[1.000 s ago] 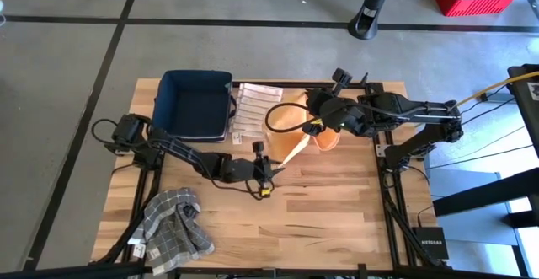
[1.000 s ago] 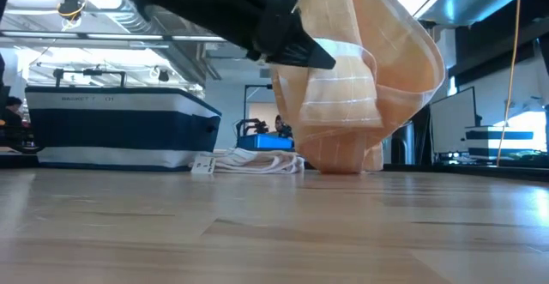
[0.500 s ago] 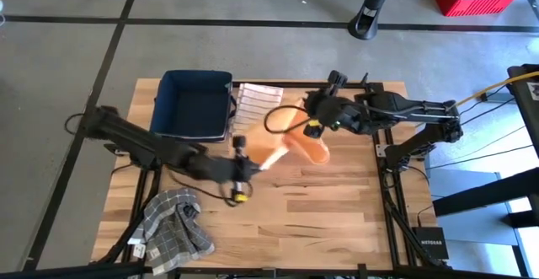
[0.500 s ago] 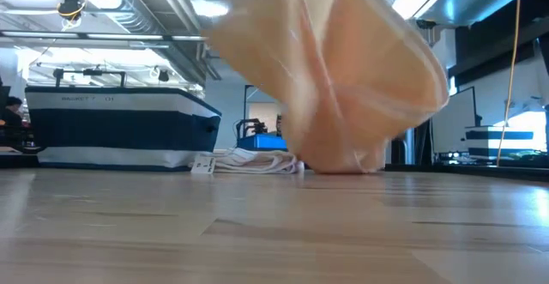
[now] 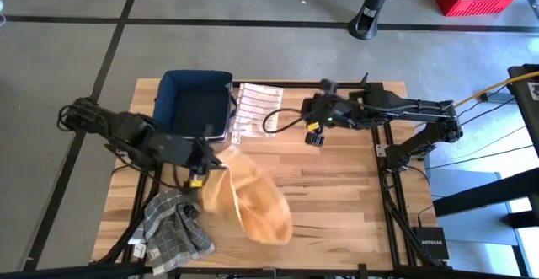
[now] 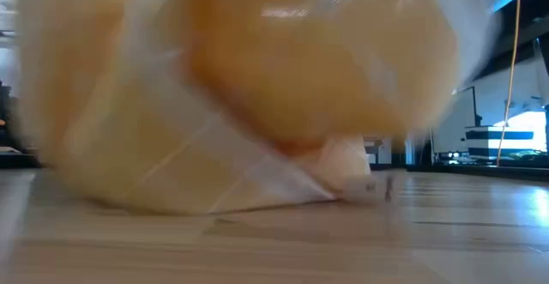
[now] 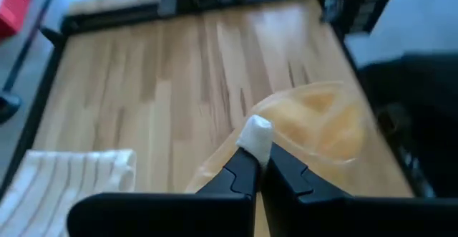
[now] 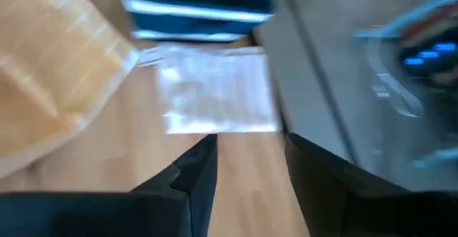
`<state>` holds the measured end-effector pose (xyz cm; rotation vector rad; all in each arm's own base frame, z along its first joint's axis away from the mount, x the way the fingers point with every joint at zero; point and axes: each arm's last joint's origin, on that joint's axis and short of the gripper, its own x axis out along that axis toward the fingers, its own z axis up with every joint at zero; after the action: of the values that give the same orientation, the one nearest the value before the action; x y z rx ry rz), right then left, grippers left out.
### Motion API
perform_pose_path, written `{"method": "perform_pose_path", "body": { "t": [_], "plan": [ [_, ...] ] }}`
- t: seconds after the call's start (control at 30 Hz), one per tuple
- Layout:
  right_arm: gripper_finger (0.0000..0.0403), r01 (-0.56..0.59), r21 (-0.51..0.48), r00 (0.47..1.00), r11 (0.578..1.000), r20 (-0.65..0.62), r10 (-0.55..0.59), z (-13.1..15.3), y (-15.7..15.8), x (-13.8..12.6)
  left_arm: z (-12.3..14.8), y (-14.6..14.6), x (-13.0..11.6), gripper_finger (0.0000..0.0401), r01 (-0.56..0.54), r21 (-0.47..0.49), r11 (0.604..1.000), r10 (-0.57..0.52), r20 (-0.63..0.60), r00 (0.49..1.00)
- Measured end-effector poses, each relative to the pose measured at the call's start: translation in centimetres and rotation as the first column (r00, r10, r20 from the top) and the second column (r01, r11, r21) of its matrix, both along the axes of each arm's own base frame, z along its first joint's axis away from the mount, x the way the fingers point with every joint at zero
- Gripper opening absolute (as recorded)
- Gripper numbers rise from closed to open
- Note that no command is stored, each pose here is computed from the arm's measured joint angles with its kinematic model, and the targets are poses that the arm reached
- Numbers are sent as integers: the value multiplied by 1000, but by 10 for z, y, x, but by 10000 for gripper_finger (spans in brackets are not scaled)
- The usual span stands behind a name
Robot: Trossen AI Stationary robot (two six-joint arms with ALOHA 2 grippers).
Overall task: Fold towel
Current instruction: Fold the orange towel
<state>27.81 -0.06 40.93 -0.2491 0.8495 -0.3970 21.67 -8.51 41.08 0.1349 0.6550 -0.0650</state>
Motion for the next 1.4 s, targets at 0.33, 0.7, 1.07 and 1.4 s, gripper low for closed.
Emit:
{"method": "perform_pose_path", "body": {
  "t": [0.33, 0.7, 1.07, 1.4],
  "plan": [
    [168, -202, 183, 977, 962, 113, 183, -91, 9, 38, -27, -37, -3, 3, 191, -112, 975, -202, -94, 975],
    [168, -253, 572, 964, 780, 216, 154, -213, 21, 84, -71, -70, -10, 2, 170, -221, 960, -200, -122, 972],
    [168, -193, 817, 976, 543, 104, 191, -271, 36, 111, -92, -75, -12, 4, 124, -243, 962, -162, -142, 977],
    [45, -378, 812, 918, 445, 266, 296, -285, 61, 125, -92, -75, -11, 5, 121, -232, 965, -153, -128, 980]
  ]
}}
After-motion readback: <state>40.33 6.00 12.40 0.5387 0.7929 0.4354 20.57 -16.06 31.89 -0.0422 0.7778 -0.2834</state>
